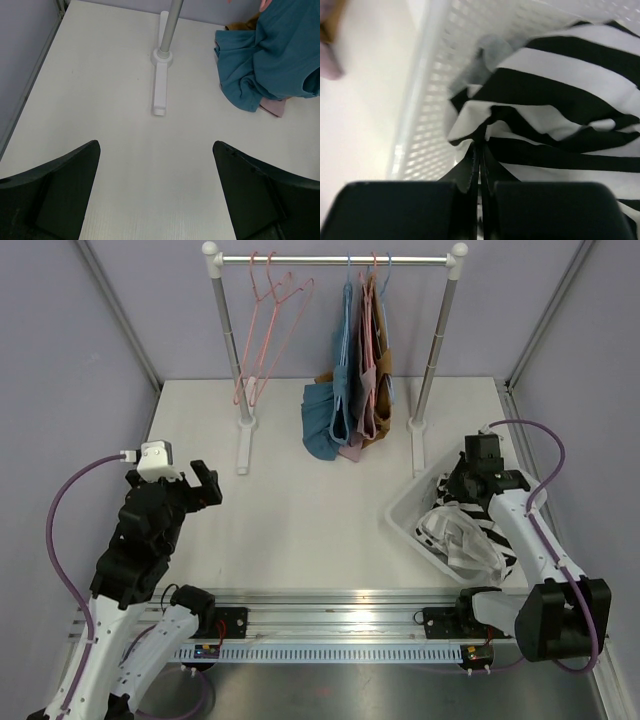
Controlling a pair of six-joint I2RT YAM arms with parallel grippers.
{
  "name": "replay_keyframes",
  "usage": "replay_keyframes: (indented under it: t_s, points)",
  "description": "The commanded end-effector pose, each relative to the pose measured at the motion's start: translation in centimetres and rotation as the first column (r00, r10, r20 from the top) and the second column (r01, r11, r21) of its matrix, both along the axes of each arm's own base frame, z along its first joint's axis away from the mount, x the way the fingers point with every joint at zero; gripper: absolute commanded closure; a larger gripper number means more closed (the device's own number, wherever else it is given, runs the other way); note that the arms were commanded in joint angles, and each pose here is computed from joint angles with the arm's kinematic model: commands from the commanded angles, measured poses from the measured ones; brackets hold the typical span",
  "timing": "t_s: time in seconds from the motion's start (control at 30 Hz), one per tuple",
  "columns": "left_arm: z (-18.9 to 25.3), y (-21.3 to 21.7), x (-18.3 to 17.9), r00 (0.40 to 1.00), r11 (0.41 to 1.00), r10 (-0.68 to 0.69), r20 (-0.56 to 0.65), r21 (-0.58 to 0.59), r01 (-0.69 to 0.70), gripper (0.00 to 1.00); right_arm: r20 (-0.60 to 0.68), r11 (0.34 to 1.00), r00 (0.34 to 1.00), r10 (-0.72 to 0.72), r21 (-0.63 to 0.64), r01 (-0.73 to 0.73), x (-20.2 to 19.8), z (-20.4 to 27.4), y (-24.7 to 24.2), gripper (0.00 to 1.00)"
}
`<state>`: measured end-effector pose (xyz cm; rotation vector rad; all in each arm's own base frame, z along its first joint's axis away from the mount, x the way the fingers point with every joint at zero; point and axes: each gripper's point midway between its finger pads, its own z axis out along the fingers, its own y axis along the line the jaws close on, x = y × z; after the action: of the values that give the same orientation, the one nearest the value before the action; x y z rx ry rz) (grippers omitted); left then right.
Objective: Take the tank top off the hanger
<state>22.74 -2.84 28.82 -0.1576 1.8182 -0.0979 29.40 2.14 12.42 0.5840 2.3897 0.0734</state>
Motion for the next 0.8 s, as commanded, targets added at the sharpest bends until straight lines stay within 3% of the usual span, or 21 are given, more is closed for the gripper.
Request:
replay_keyframes:
  t_s: [0.0, 0.2, 0.33, 0.47, 0.6, 0.77]
  points:
    - [1.8, 0.9, 0.1, 0.995, 0.998, 0.051, 0.083, -0.025, -0.049, 0.01, 0.252, 0.984, 0.967, 0.034, 0.163, -0.077, 4.1, 8.2, 2.8, 1.0]
    - [1.9, 0.9, 0.0, 0.995, 0.998, 0.051, 0.09, -0.027, -0.049, 0.01, 0.403, 0.999, 0.915, -0.004, 0.048, -0.017, 4.9, 17.6, 0.4, 1.0]
    - [1.9, 0.7, 0.0, 0.995, 0.999, 0.039, 0.089, -0.021, -0.037, 0.01, 0.417, 0.999, 0.909, -0.019, -0.018, 0.03, 5.8, 19.3, -1.0, 1.0]
    - [1.6, 0.5, 0.1, 0.997, 1.0, 0.025, 0.074, -0.013, -0.024, 0.01, 0.358, 0.998, 0.933, -0.043, -0.03, 0.058, 5.8, 15.7, -1.5, 1.0]
    - [1.4, 0.3, 0.2, 0.998, 1.0, 0.014, 0.069, -0.009, -0.013, 0.01, 0.274, 0.993, 0.956, -0.105, -0.024, 0.116, 3.5, 8.6, -2.2, 1.0]
    - [1.5, 0.0, 0.3, 0.998, 1.0, 0.0, 0.066, -0.016, 0.001, 0.01, 0.261, 0.969, 0.944, -0.202, -0.085, 0.231, 1.0, 6.5, -5.1, 1.0]
